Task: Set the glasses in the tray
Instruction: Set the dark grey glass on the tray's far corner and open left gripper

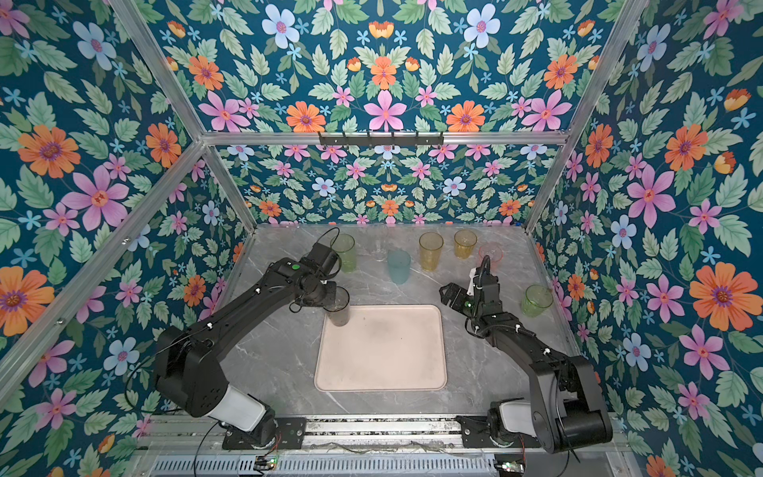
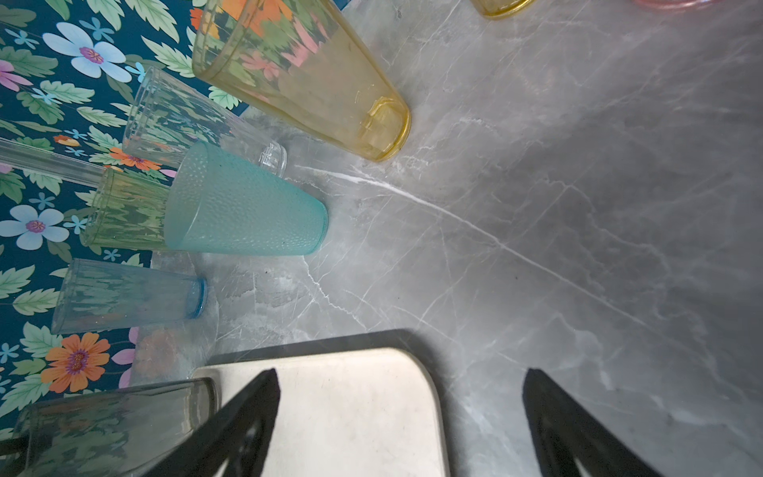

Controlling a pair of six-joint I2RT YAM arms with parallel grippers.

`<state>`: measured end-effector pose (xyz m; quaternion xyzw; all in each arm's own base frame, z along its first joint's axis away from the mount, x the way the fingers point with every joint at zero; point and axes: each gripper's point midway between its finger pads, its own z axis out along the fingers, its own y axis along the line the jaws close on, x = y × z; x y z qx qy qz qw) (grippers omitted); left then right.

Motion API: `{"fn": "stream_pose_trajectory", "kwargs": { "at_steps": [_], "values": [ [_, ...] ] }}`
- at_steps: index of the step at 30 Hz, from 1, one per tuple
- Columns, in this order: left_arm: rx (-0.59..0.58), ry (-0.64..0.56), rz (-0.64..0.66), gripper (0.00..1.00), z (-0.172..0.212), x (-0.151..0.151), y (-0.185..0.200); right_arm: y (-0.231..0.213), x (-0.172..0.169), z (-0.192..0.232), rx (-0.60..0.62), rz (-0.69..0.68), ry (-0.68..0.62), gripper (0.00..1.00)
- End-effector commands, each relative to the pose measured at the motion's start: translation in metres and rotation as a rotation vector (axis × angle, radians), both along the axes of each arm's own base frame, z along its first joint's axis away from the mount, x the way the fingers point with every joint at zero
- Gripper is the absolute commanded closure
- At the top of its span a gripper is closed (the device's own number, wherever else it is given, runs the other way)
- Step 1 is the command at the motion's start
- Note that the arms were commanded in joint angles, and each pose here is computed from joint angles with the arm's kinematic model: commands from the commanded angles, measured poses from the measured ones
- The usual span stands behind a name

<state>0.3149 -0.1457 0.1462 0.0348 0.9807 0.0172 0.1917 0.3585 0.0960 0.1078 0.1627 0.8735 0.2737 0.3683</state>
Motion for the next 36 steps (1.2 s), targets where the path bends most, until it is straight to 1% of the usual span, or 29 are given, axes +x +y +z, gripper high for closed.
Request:
{"fn": "stream_pose_trajectory", "kwargs": {
  "at_steps": [1,11,20,24,30,36],
  "values": [
    [0.009,-0.013,0.009,1.00,0.001,0.003,0.002,0.001,0.002,0.002,0.008,-0.005,-0.002,0.07],
    [-0.001,0.001,0.020,1.00,-0.004,0.000,0.002,0.002,0.002,0.000,0.012,0.000,0.011,0.07],
    [-0.001,0.001,0.020,0.74,-0.003,0.002,0.001,0.002,0.003,-0.002,0.012,0.001,0.017,0.07],
    [-0.002,-0.006,0.021,0.69,0.002,0.004,0.000,0.002,0.003,-0.002,0.012,0.001,0.018,0.07],
    [0.000,-0.022,0.020,0.67,0.010,0.006,0.001,0.003,0.003,-0.004,0.012,0.002,0.025,0.07],
    [0.006,-0.050,0.028,0.60,0.022,0.011,0.002,0.003,0.004,-0.004,0.014,0.003,0.033,0.07]
  ]
}}
